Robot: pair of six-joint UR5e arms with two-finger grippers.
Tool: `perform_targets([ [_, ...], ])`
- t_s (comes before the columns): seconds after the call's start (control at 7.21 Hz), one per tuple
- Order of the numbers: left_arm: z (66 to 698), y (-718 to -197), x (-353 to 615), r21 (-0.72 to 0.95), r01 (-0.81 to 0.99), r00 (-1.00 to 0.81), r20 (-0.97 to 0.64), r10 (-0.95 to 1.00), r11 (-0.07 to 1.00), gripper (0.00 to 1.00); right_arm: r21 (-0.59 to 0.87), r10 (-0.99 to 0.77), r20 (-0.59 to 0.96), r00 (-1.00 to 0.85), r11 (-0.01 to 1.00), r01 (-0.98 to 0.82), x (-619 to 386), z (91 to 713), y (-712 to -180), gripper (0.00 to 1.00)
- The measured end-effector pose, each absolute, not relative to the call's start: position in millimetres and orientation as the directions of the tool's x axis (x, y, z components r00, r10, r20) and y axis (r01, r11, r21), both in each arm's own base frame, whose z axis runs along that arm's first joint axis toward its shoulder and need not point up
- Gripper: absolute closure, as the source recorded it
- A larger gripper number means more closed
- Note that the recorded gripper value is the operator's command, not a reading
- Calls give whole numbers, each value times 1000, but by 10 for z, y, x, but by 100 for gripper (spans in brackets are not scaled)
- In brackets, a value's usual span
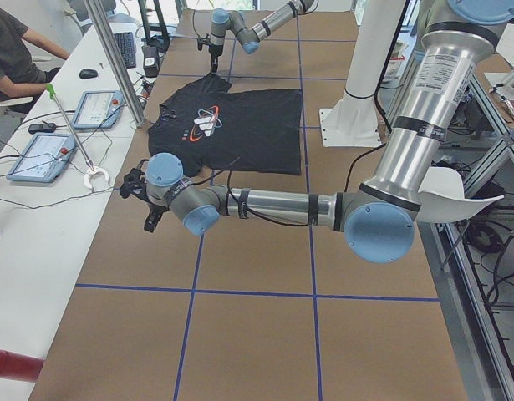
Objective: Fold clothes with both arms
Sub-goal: 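Grasp the sleeve with the right gripper and fold it inward over the body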
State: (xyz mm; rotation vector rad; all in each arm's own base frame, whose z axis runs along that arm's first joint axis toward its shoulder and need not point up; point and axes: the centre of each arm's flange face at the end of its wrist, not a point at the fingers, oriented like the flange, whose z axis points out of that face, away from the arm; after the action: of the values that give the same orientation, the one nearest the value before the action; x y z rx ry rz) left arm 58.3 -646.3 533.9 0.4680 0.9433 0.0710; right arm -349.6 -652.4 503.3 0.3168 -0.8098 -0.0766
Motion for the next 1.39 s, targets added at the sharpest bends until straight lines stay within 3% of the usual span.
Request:
perform_targets([
  [0.14, 5335, -6466, 585, 418, 143, 594, -762, 260, 897, 0, 305, -188, 699, 690, 951, -50, -3502, 5036, -6518, 100],
  [0.69, 5241, -6517, 596, 427, 146, 592, -760, 267, 892, 1, 303, -182, 718, 671, 951, -66, -3454, 4781, -6636, 100],
  [1.11, 5206, -6543, 600, 432, 147, 592, -759, 271, 890, 1, 269, -182, 766, 617, 962, -51, -3590, 3730, -6985, 100],
  [1.39, 5194, -6540, 593, 436, 146, 592, -758, 274, 888, 1, 290, -201, 746, 635, 956, -38, -4215, 3063, -6909, 100],
])
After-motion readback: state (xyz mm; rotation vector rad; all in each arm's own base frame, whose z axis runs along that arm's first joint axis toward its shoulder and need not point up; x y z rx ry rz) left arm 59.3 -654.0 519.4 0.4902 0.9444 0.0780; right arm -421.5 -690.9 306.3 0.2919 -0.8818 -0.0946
